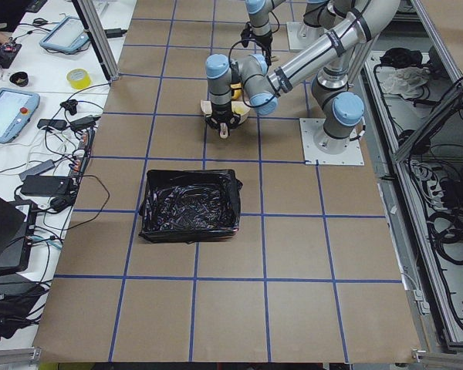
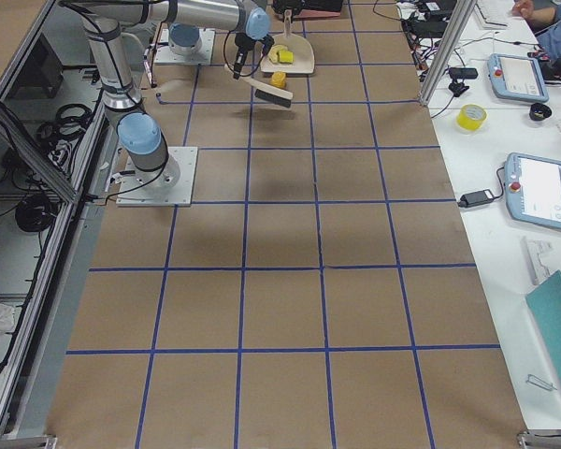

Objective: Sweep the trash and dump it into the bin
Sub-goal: 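Sweep the yellow potato into the dustpan with the brush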

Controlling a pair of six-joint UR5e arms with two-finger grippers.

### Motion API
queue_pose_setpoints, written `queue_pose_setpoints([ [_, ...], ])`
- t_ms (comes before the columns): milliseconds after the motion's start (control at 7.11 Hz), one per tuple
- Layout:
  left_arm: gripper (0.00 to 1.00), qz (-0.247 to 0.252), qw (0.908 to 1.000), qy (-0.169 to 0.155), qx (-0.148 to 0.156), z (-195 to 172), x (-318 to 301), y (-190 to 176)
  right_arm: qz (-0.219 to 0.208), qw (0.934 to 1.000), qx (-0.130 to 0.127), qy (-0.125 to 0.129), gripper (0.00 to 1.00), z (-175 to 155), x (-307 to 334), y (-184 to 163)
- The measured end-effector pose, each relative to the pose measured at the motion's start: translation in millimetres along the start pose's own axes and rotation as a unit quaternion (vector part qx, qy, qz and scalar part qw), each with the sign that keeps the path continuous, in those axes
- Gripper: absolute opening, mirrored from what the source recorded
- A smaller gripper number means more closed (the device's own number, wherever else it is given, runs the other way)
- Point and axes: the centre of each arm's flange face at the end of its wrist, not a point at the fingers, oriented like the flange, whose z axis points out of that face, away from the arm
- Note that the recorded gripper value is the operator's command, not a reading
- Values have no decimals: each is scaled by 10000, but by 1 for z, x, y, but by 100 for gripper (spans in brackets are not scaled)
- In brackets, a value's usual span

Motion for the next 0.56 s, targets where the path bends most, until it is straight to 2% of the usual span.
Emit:
queue_pose_setpoints([
  [281, 0, 22, 9998, 60, -182, 1, -1, -13, -215, 9993, 192, -235, 0, 10, -42, -12],
  [562, 0, 35, 9996, 95, -255, 3, -1, -17, -346, 9967, 242, -689, 0, -7, -87, -31],
])
